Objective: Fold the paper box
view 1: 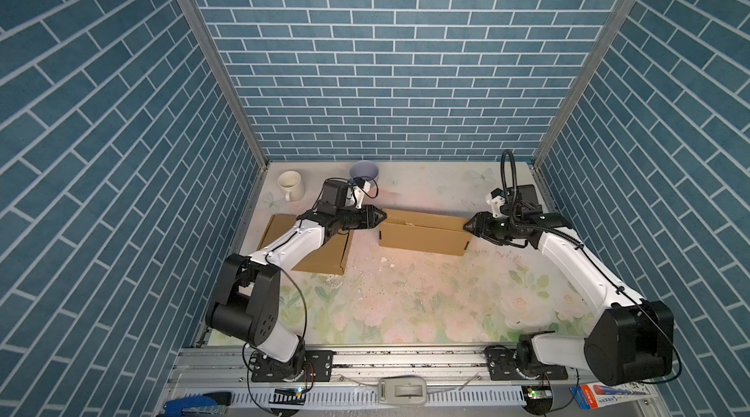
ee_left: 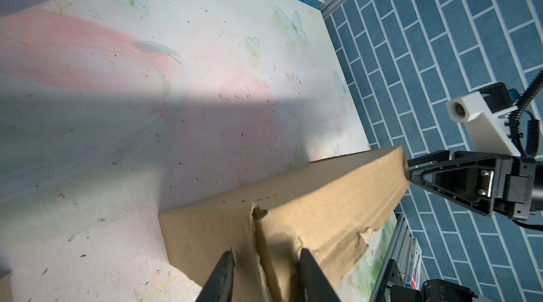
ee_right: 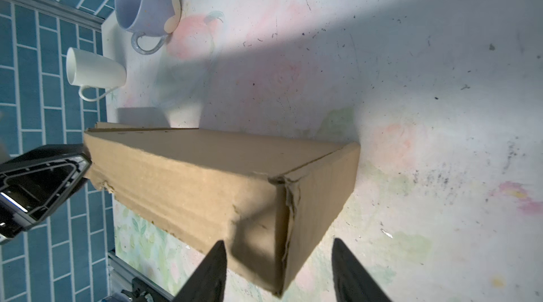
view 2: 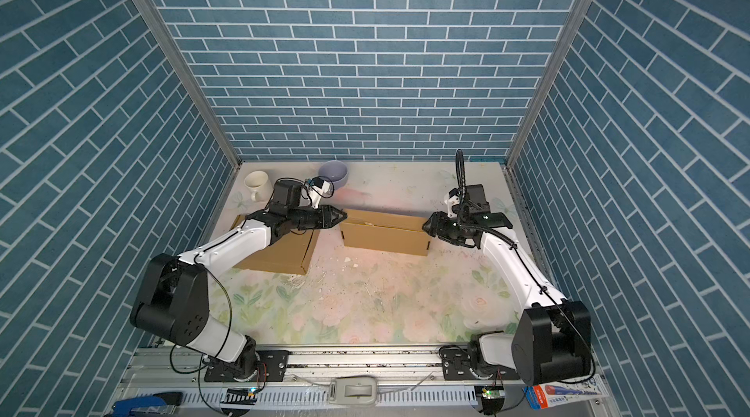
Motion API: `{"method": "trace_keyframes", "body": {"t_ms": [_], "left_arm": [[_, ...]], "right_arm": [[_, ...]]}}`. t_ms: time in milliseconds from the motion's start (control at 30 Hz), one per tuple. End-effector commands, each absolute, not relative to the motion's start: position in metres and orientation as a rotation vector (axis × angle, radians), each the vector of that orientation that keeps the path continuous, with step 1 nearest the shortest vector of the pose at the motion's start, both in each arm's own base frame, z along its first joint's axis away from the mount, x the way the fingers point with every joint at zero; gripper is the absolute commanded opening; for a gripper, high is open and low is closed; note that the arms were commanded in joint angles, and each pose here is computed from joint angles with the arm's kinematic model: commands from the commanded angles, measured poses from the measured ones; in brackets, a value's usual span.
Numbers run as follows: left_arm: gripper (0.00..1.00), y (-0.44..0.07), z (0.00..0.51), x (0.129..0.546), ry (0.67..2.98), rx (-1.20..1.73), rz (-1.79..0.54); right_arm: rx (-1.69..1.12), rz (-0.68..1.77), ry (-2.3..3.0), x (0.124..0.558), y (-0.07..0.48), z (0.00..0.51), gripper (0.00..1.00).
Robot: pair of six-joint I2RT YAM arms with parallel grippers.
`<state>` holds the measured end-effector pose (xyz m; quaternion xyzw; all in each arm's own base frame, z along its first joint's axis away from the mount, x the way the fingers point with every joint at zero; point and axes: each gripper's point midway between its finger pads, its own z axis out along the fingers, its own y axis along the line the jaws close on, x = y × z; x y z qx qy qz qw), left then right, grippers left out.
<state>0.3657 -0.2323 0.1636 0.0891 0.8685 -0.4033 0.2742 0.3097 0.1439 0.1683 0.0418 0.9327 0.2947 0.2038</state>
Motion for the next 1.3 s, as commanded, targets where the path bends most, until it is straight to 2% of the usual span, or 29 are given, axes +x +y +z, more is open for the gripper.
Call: {"method": "trace_keyframes", "body": {"t_ms": [0,67,233,533,700,800,900,1100,1267], "left_arm": [[0.38,-0.229,0.131,0.351,2.461,0.190,-1.070],[0.37,-0.234,0.130,0.353,2.458,0.190,-1.087],[0.37,-0.251,0.140,0.368,2.416,0.170,-1.155],[0.36,-0.283,0.181,0.406,2.312,0.235,-1.202],[0.38,-0.283,0.172,0.392,2.283,0.296,-1.157],[0.42,-0.270,0.142,0.370,2.336,0.264,-1.123],[0.47,-0.260,0.128,0.351,2.357,0.230,-1.110],[0.58,-0.243,0.135,0.323,2.332,0.210,-1.082],[0.61,-0.231,0.133,0.313,2.362,0.216,-1.015]], "right_arm": [[0.116,0.925,2.573,0.315,0.156,0.173,0.49],[0.115,0.946,2.560,0.318,0.158,0.175,0.44],[0.102,1.055,2.500,0.330,0.170,0.188,0.44],[0.065,1.099,2.367,0.367,0.163,0.236,0.41],[-0.008,1.049,2.359,0.363,0.162,0.232,0.40],[-0.010,0.941,2.446,0.346,0.151,0.199,0.46],[0.022,0.939,2.485,0.326,0.147,0.178,0.52],[0.049,0.989,2.496,0.291,0.145,0.176,0.70],[0.112,0.926,2.586,0.276,0.136,0.161,0.75]]}}
